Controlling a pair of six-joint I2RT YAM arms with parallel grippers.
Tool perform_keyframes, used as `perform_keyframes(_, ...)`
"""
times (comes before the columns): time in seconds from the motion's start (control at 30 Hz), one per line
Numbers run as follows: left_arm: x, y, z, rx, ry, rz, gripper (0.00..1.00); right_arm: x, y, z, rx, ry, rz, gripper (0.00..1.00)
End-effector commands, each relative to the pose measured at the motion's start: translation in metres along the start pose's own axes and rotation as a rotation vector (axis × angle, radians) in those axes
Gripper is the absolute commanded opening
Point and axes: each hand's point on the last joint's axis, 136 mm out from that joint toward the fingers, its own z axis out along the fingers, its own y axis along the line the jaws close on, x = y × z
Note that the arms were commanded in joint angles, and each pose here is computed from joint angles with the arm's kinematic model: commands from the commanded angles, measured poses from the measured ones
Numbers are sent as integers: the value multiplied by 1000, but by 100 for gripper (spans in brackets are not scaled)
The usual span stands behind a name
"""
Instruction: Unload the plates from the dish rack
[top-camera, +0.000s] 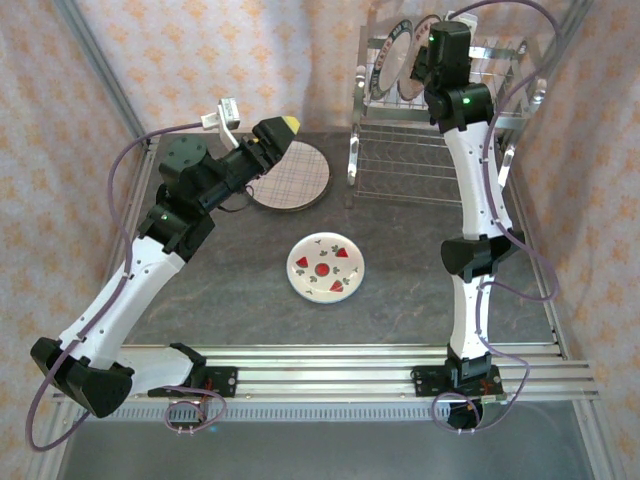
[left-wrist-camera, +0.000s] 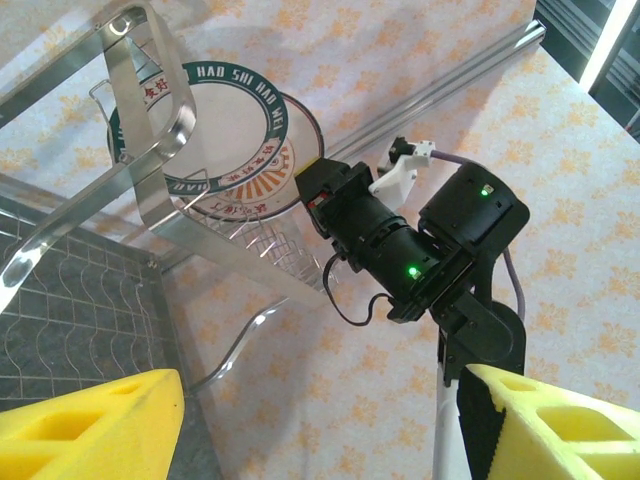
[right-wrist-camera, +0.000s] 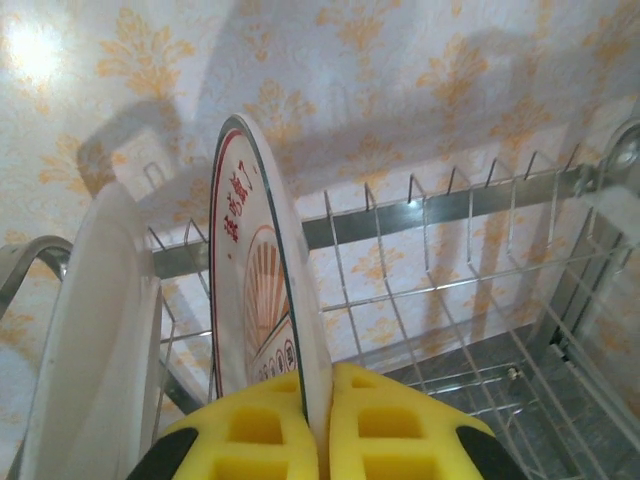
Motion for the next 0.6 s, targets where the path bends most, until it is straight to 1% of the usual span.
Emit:
perform_keyframes(0.0,-1,-19,-4,75,-9,-6,75,-43,1,-29,26,-140,-2,0)
perform_keyframes(0.1,-5,-26,-3,123,-28,-33,77,-51,-4,-39,65,-165,-23,0)
perform_keyframes(0.3,-19,-46,-4,232,-99,-72,79,-62,-10,-58,95,-192,-42,0)
perform_keyframes(0.47,-33,-59,-9,273,-179,-61,80,-71,-15,-69,110,-210,-33,0)
perform_keyframes(0.57,-37,-62,-10,285,-200,-57,80,-77,-19,-76,111,-225,-24,0)
